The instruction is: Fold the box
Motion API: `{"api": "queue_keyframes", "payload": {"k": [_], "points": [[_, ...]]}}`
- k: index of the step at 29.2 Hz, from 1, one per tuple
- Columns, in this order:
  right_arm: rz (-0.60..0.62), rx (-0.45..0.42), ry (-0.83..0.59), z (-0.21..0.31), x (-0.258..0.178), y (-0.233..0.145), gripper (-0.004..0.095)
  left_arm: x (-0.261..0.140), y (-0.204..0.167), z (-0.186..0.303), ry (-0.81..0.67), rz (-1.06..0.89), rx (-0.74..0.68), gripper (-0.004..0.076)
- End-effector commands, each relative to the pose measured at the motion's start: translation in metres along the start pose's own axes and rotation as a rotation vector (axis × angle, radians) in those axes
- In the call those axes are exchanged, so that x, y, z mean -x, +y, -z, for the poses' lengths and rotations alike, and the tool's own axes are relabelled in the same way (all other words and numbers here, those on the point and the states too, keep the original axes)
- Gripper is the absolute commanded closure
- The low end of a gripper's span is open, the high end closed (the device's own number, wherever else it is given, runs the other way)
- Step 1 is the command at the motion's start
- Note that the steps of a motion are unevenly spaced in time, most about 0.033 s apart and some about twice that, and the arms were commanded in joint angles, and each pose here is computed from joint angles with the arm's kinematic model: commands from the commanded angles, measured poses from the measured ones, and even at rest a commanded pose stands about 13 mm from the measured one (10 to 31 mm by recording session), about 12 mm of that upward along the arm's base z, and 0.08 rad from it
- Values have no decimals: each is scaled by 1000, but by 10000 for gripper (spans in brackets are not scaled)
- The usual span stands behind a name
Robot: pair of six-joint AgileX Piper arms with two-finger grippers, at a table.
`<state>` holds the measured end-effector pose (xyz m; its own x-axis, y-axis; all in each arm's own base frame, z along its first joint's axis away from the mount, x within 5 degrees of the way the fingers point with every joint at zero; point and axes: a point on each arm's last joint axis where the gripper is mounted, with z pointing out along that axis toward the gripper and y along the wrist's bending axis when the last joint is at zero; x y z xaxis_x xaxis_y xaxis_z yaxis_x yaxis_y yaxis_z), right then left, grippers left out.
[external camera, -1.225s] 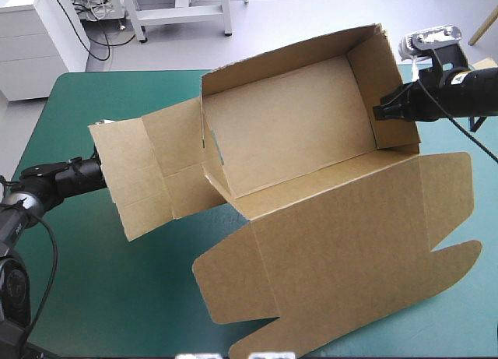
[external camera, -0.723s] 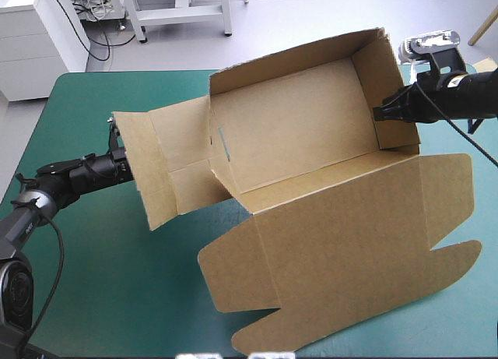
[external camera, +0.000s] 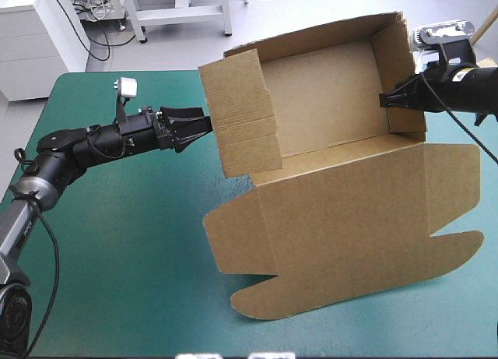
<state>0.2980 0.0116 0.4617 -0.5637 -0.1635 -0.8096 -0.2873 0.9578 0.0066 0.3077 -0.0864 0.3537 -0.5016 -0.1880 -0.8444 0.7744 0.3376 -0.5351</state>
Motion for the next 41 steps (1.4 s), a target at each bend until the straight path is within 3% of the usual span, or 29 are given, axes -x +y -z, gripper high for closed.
{"api": "queue_keyframes", "payload": {"k": [1, 12, 21, 25, 31, 41], "points": [[8, -52, -129, 19, 14, 7, 918, 28, -44, -4, -79, -65, -185, 53], [20, -31, -234, 16, 27, 33, 918, 36, -57, -23, -64, -81, -147, 54], [13, -76, -281, 16, 32, 32, 918, 53, -66, -48, -15, -107, 146, 54], [21, -119, -321, 17, 36, 35, 918, 68, -81, -58, -27, -155, 292, 106], [-5, -106, -373, 18, 40, 38, 918, 81, -103, -69, -7, -216, 446, 234], [-57, -103, -424, 17, 44, 37, 918, 91, -112, -94, -37, -220, 609, 284]]}}
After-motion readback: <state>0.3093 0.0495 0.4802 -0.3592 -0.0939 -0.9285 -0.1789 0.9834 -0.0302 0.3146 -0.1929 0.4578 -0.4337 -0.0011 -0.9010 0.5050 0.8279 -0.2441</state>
